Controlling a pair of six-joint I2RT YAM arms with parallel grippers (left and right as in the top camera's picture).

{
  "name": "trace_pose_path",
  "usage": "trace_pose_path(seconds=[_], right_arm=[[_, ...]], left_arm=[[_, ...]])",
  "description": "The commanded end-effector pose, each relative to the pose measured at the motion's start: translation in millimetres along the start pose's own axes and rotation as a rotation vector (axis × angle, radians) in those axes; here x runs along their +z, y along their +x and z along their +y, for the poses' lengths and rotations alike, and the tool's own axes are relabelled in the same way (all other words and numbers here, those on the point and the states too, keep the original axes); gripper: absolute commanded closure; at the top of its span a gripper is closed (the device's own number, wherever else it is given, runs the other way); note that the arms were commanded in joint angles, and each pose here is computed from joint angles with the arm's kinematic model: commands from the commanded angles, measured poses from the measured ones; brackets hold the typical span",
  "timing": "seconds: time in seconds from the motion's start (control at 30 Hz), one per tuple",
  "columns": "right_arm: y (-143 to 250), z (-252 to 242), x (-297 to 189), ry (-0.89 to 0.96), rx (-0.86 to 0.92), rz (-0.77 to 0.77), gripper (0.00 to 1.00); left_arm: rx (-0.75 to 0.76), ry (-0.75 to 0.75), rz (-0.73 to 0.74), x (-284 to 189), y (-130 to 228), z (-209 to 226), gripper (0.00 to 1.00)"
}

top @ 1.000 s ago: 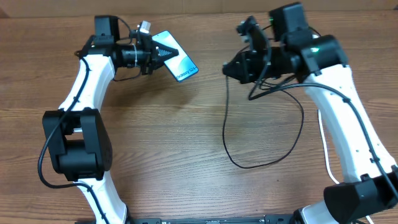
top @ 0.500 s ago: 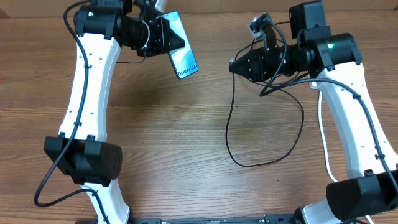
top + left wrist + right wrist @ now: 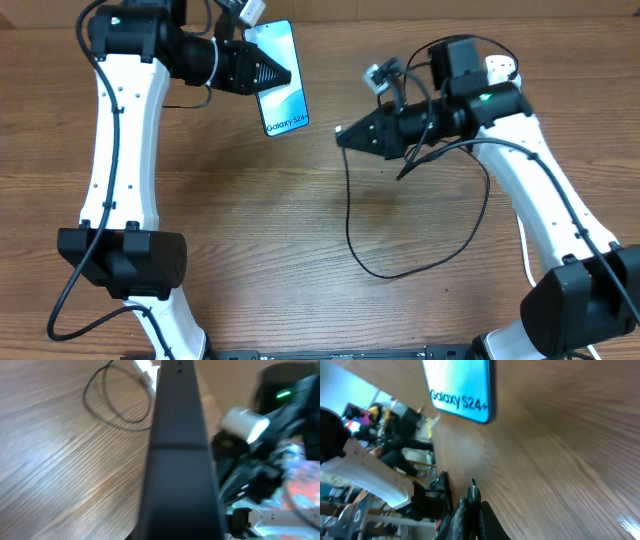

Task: Plug charger to phone and switch on socket
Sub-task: 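Lift the cable tip with the right gripper toward the phone's bottom edge, then align the USB-C tip under the phone's bottom port with the right gripper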

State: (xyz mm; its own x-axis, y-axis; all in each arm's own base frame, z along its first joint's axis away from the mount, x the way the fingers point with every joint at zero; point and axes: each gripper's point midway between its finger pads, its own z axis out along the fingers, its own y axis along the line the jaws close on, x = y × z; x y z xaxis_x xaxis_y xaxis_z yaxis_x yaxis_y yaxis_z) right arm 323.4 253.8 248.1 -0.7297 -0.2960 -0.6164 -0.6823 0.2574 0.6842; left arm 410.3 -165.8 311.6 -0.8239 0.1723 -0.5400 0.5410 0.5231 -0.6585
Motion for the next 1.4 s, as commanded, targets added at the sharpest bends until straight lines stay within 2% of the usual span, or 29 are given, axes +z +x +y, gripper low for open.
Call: trace_pose_path(seconds=[0.0, 0.23, 0.53, 1.03, 1.37], right_arm=[[9, 21, 21, -0.142, -0.045, 0.009, 0.96], [6, 38, 39, -0.207, -0.137, 0.006, 0.96], [-22, 38, 37, -0.205, -0.084, -0.059, 0.96], [-39, 33, 19, -0.217, -0.056, -0.116, 0.96], [-44, 37, 19, -0.233, -0.003, -0.117, 0.96]], left_arm=[[0.132, 0.158, -0.077, -14, -12, -40, 0.96], [0.128, 0.222, -0.094, -17, -14, -51, 0.96], [0.061, 0.272, -0.132, -21, -30, -55, 0.96], [-0.143, 0.269, -0.14, -29, -33, -18, 0.96], [-0.164, 0.368, -0.136, -23, -36, -15, 0.96]])
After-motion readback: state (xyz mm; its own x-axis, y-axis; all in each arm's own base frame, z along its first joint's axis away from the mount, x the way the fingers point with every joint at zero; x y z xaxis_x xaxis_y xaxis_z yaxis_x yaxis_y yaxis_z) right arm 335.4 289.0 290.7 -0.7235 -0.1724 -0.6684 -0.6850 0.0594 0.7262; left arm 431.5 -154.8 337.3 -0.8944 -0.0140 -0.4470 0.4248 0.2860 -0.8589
